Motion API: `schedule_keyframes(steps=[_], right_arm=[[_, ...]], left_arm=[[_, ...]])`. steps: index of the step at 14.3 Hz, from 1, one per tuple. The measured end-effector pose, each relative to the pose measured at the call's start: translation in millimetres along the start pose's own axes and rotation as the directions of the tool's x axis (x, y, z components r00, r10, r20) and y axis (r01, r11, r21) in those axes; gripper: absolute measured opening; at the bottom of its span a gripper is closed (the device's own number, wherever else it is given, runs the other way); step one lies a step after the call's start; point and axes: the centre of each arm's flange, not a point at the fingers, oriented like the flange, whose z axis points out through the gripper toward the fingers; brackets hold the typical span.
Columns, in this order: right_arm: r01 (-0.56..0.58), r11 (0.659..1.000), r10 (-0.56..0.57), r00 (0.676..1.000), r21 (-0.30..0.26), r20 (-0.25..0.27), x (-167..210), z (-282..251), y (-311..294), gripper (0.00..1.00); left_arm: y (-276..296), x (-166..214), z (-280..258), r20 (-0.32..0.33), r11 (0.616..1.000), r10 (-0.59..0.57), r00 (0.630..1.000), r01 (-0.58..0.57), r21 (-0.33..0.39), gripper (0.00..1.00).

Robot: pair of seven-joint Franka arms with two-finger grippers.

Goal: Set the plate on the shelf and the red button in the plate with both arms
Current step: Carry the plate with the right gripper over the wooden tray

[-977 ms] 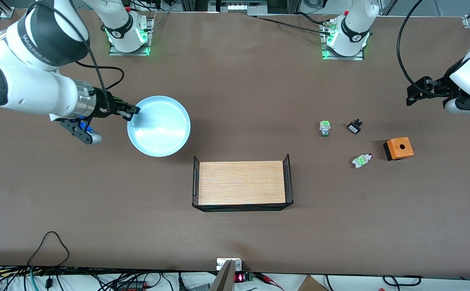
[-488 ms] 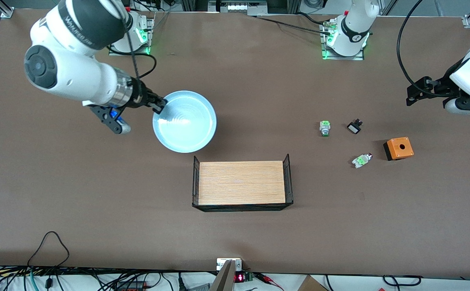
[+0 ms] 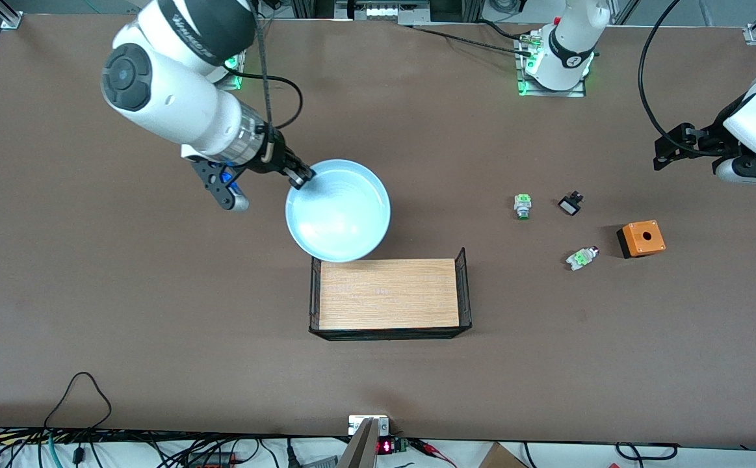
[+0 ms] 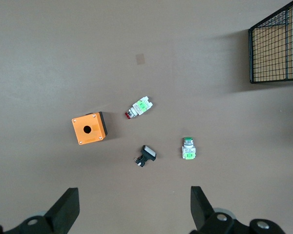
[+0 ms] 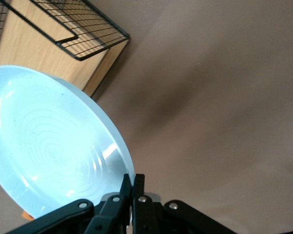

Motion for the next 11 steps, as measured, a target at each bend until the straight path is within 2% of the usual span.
schedule_keyframes(steps=[6, 11], right_arm=[[-0.06, 0.996, 0.06, 0.998, 0.072, 0.001, 5, 40, -22, 0.03], [-0.074, 0.992, 0.074, 0.997, 0.104, 0.002, 9, 63, -31, 0.03]], left_arm=[[0, 0, 0, 0.0, 1.0, 0.0, 1.0, 0.0, 0.0, 1.0], [0, 0, 0, 0.0, 1.0, 0.0, 1.0, 0.0, 0.0, 1.0]])
